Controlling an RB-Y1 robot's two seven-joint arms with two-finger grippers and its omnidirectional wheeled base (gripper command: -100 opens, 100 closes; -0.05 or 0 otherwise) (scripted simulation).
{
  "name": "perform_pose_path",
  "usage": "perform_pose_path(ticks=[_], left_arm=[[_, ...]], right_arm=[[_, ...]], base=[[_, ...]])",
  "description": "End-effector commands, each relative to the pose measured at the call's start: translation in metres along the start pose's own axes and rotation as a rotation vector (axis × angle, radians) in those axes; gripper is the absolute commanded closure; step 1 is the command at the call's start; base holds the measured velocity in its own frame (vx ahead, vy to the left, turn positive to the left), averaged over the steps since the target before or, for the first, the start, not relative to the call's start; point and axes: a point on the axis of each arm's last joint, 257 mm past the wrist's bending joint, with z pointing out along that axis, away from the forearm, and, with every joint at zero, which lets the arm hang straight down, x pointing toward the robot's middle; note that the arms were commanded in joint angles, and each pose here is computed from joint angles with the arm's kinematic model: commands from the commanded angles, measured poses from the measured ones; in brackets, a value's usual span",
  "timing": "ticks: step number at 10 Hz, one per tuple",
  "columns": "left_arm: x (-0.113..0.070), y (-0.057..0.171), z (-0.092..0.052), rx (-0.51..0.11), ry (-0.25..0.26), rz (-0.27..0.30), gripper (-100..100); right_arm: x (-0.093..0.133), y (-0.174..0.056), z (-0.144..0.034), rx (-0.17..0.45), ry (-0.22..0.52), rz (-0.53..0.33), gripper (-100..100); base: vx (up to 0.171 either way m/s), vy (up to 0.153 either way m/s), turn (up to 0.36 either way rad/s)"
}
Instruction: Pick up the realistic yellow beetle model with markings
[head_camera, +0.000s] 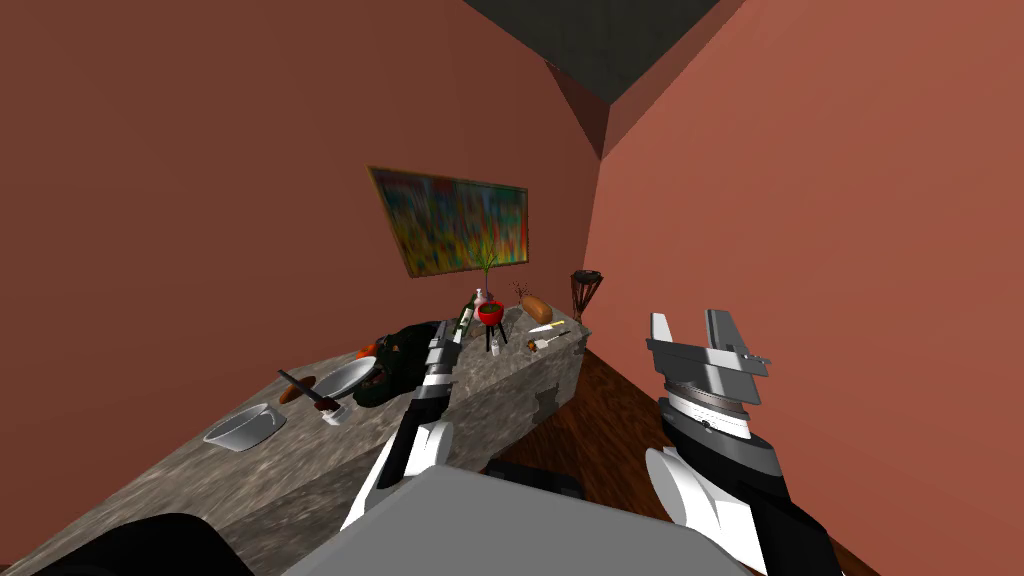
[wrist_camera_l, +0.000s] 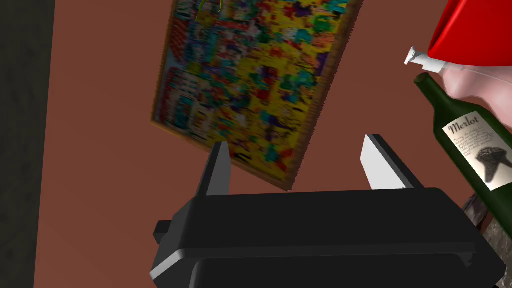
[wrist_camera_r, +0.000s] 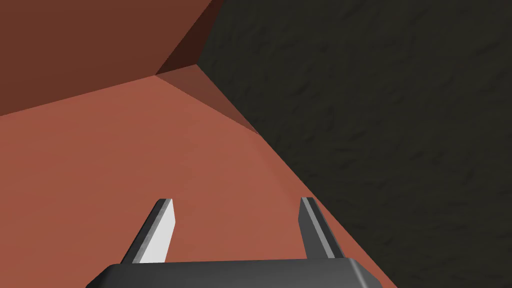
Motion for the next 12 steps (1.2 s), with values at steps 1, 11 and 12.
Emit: perform_pose_path(ticks=[1,11,12], left_arm=[[0.001,0.003,0.001,-0.018,0.028,0.015,-100],[-0.017,0.036,0.012,-0.207,0.051,-0.005,-100],[-0.02,0.038,0.013,-0.223,0.042,-0.018,-100]], right_arm=[[0.0,0.0,0.0,0.0,0.0,0.0,0],[0.0,0.0,0.0,0.0,0.0,0.0,0],[0.0,0.0,0.0,0.0,0.0,0.0,0]], base=[[-0.009,-0.012,-0.059],[-0.037,-0.055,-0.156],[-0.054,-0.076,-0.246]])
